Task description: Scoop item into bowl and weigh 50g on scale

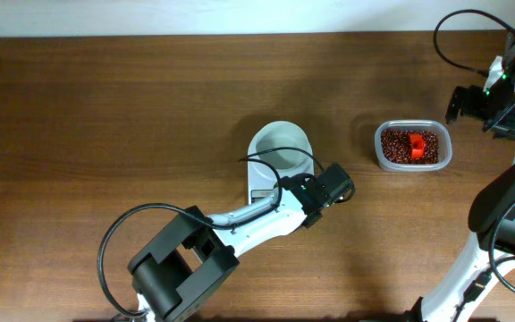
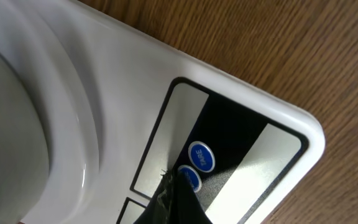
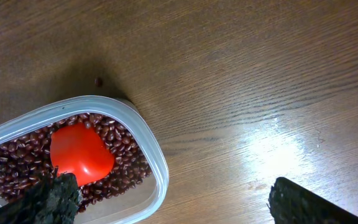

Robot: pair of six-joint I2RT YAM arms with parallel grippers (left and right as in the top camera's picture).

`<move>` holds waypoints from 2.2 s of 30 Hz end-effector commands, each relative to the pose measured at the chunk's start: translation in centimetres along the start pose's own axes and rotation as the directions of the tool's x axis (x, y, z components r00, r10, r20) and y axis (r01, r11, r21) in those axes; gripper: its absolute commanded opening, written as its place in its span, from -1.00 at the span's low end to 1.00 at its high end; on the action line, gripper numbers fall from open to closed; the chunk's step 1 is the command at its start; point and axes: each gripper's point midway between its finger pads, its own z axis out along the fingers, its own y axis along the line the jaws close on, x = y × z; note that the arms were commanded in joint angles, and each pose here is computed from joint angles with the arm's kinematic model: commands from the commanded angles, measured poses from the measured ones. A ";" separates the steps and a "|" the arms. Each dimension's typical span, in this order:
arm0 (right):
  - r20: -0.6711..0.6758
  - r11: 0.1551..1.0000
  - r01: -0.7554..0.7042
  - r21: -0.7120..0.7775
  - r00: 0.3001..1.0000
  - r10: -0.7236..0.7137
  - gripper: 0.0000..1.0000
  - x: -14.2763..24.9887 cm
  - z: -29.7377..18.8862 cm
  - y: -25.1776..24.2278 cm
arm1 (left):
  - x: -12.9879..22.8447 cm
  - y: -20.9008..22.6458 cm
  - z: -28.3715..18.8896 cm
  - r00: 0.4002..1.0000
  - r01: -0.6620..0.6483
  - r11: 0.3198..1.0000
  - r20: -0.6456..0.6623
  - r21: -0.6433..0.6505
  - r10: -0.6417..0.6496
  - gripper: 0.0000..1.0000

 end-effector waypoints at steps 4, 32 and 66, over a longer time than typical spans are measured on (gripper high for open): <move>0.014 1.000 -0.015 0.008 1.000 0.015 0.98 -0.4 -0.2 -0.3 | 3.9 -3.2 3.1 0.987 -0.070 0.991 -0.139 0.113 0.085 -1.00; 0.014 1.000 -0.015 0.008 1.000 0.015 0.98 -0.4 -0.2 -0.3 | 4.9 -2.8 5.3 0.977 -0.072 0.995 -0.193 0.073 0.085 -1.00; 0.014 1.000 -0.015 0.008 1.000 0.015 0.98 -0.4 -0.2 -0.3 | 3.7 -5.5 1.7 0.976 -0.165 0.964 -0.104 0.208 0.189 -1.00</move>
